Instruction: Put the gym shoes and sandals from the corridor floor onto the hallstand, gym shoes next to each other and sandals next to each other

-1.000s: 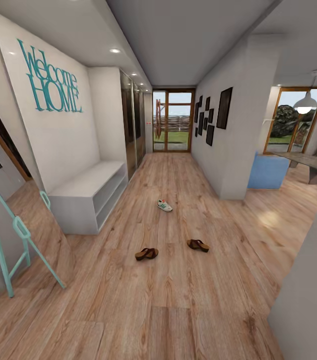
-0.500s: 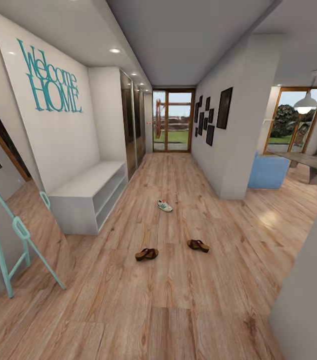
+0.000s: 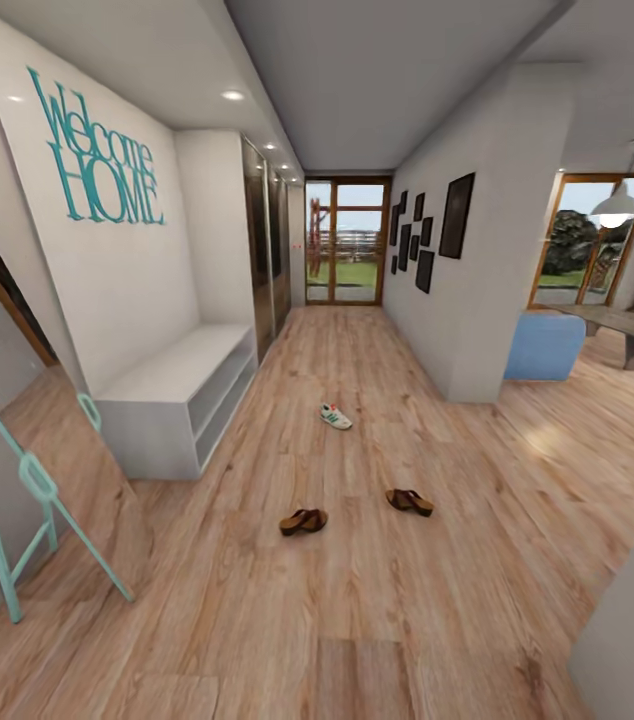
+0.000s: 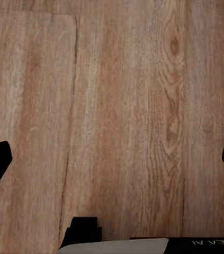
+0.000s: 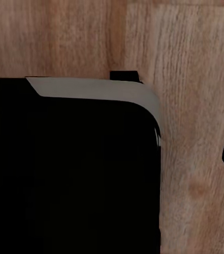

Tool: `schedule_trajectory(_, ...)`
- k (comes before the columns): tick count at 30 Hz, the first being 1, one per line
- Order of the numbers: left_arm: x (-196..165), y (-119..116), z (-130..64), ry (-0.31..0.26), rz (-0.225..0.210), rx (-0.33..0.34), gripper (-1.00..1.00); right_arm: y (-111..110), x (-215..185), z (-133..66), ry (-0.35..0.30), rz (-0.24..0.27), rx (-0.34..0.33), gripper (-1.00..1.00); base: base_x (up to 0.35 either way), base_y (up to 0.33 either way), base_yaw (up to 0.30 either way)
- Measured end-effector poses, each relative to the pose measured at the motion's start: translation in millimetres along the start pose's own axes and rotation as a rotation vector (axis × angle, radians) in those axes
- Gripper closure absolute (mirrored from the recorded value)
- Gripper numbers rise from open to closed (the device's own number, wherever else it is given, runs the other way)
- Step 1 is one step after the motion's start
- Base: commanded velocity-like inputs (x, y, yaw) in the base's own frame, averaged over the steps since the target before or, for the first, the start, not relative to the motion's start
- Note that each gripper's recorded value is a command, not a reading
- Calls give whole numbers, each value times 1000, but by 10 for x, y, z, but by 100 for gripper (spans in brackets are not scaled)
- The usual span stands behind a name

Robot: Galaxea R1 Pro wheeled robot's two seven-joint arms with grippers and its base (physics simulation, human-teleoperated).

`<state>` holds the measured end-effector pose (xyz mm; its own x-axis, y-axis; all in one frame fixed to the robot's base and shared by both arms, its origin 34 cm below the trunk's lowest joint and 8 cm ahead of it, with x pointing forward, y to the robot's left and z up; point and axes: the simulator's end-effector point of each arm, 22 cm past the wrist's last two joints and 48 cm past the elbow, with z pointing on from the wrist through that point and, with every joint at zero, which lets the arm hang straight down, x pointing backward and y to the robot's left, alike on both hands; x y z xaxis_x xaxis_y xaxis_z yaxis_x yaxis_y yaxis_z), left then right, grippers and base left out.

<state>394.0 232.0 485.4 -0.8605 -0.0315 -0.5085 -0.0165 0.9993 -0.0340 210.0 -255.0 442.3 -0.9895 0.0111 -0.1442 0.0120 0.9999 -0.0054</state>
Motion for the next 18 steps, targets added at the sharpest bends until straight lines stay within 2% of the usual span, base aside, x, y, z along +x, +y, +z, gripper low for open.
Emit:
schedule_trajectory(1,-493,-6,10,-136,0,1,-100,1,1,0,0,0,0,-100,247,232,-214)
schedule_trajectory(2,-891,-16,0,-219,0,3,-100,0,0,0,0,0,0,-100,247,232,-222)
schedule_trajectory(18,-871,-15,-4,-218,0,3,-100,-5,-1,0,0,0,0,-100,247,232,-249)
